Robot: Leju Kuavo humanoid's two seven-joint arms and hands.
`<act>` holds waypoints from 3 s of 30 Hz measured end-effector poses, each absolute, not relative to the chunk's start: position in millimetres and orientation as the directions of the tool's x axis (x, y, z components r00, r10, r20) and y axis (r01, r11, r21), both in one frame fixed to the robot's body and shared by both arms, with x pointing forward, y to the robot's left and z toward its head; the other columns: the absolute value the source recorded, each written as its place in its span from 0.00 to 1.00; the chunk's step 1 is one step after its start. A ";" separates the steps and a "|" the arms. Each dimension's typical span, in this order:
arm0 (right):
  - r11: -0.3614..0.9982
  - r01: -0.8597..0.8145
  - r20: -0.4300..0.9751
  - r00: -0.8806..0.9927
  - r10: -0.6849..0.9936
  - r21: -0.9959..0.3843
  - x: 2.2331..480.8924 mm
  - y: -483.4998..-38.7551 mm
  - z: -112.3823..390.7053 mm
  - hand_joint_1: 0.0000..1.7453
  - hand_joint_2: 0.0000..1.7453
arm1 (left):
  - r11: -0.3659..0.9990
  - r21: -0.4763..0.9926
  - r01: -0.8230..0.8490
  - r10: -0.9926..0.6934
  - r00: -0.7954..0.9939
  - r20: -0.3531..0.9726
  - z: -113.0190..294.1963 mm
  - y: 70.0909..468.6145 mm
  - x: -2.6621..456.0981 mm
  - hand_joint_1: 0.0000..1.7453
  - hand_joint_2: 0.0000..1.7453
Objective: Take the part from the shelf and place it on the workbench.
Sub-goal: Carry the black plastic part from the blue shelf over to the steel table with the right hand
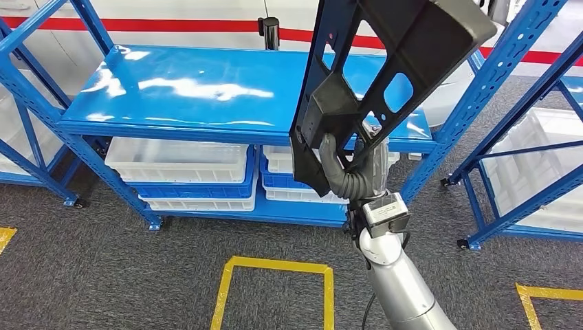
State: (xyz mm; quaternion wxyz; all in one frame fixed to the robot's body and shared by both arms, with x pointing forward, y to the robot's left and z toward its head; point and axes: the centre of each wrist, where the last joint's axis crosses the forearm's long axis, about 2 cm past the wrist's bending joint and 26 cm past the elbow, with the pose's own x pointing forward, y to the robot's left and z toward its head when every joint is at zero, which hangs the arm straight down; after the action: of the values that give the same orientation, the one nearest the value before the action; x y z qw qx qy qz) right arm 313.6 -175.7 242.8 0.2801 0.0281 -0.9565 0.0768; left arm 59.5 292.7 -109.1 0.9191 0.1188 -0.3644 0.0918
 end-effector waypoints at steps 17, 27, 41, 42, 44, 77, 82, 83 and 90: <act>0.987 -0.098 0.534 -0.845 -0.016 -0.127 313.4 -174.7 244.2 1.00 1.00 | 0.953 0.156 -0.261 0.081 0.713 0.696 -108.8 291.9 61.3 0.00 1.00; 0.987 -0.089 0.522 -0.853 -0.007 -0.132 314.3 -176.4 245.6 1.00 1.00 | 0.950 0.174 -0.260 0.067 0.712 0.699 -108.5 291.3 62.7 0.00 1.00; 0.984 -0.083 0.506 -0.863 0.008 -0.158 313.3 -177.5 242.4 1.00 1.00 | 0.950 0.193 -0.247 0.042 0.711 0.701 -109.2 289.5 57.0 0.00 1.00; 0.984 -0.081 0.506 -0.862 0.012 -0.160 312.8 -177.5 241.4 1.00 1.00 | 0.950 0.194 -0.247 0.042 0.712 0.701 -109.2 289.5 56.9 0.00 1.00; 0.983 -0.079 0.510 -0.860 0.016 -0.164 311.5 -177.5 239.0 1.00 1.00 | 0.950 0.194 -0.245 0.041 0.713 0.700 -109.3 289.6 56.5 0.00 1.00; 0.976 -0.112 0.523 -0.852 0.004 -0.189 301.3 -169.6 226.1 1.00 1.00 | 0.938 0.226 -0.262 0.040 0.732 0.681 -110.0 291.3 50.2 0.00 1.00; 0.976 -0.113 0.521 -0.854 0.000 -0.185 301.0 -168.3 227.1 1.00 1.00 | 0.936 0.232 -0.265 0.037 0.728 0.684 -109.7 294.2 52.1 0.00 1.00; 0.976 -0.113 0.520 -0.854 -0.001 -0.184 301.0 -168.1 227.4 1.00 1.00 | 0.936 0.231 -0.265 0.038 0.729 0.683 -109.8 294.0 51.7 0.00 1.00; 0.975 -0.111 0.526 -0.850 0.008 -0.195 300.1 -171.2 223.7 1.00 1.00 | 0.939 0.220 -0.266 0.045 0.726 0.686 -109.4 289.2 54.6 0.00 1.00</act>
State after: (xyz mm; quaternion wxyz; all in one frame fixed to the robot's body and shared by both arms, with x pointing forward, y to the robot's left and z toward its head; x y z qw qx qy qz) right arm 300.1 -171.2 223.7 0.2722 0.0270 -0.9556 0.1096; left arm 54.6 289.2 -109.4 0.9162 0.1534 -0.3603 0.0849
